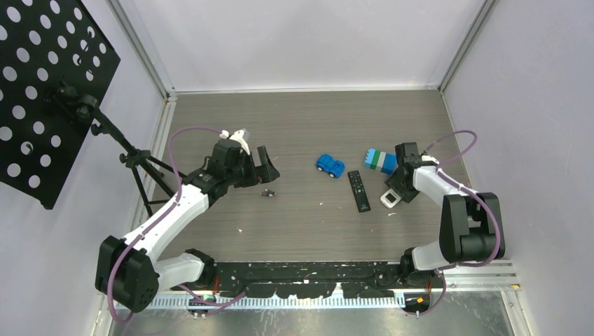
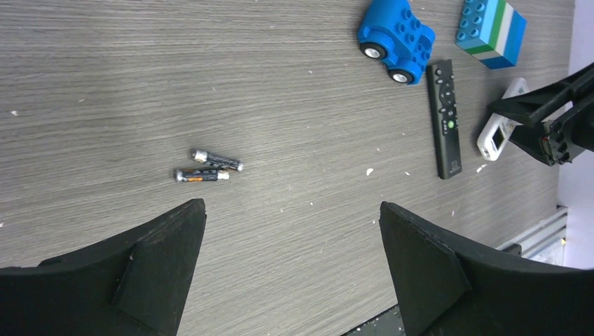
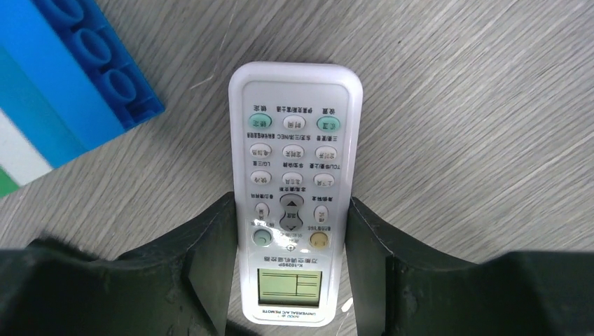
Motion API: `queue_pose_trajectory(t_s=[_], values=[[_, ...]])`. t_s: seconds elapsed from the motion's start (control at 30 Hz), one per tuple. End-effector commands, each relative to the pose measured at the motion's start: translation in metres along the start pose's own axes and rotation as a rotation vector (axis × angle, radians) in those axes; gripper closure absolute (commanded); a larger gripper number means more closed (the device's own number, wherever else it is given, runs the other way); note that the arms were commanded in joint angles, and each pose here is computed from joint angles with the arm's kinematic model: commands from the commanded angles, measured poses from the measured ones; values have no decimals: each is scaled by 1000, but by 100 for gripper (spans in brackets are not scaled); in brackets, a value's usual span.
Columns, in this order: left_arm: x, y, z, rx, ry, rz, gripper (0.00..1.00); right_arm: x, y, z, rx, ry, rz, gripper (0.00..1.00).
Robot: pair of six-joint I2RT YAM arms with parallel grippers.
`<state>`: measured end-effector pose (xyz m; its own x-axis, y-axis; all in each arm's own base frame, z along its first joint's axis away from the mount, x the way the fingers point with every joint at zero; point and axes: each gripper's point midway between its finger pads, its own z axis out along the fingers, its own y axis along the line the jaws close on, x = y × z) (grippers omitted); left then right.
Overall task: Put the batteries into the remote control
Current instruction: Pick up the remote control from the center of the board, then adjust the remote control.
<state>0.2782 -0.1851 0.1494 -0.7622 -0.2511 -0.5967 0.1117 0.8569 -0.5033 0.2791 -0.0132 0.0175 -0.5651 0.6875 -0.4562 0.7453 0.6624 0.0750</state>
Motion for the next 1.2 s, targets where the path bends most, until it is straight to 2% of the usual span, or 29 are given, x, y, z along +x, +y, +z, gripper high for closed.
queue_pose_trajectory(t_s=[0.0,0.07,0.13,0.27,0.37,0.47,0.53,0.67,0.8,1.0,1.07,1.17], values=[[-19,-32,-12,142,-52,37,4,-12,21,-26,-147,-27,59,70],[-19,-43,-14,202,-49,44,4,-14,51,-53,-336,-15,37,73],[-21,-57,-18,278,-52,60,5,-1,95,-102,-625,53,-77,74],[-30,-81,-25,396,-79,71,5,22,149,-210,-1095,79,-244,74],[-36,-105,-35,524,-88,71,4,33,173,-277,-1434,135,-218,74],[-34,-132,-52,685,-37,32,4,37,184,-328,-1657,155,-188,74],[-33,-149,-62,796,1,-13,4,40,192,-353,-1745,163,-176,74],[-43,-176,-82,985,-12,-75,4,53,211,-381,-1815,166,-179,74],[-49,-185,-87,1012,-44,-87,3,55,222,-396,-1863,165,-124,74],[-41,-198,-82,1023,9,-89,5,56,230,-406,-1915,187,-64,74],[-38,-202,-82,1030,24,-90,14,56,233,-404,-1910,182,-52,74],[-37,-204,-83,1037,30,-84,39,54,235,-404,-1912,176,-39,74]])
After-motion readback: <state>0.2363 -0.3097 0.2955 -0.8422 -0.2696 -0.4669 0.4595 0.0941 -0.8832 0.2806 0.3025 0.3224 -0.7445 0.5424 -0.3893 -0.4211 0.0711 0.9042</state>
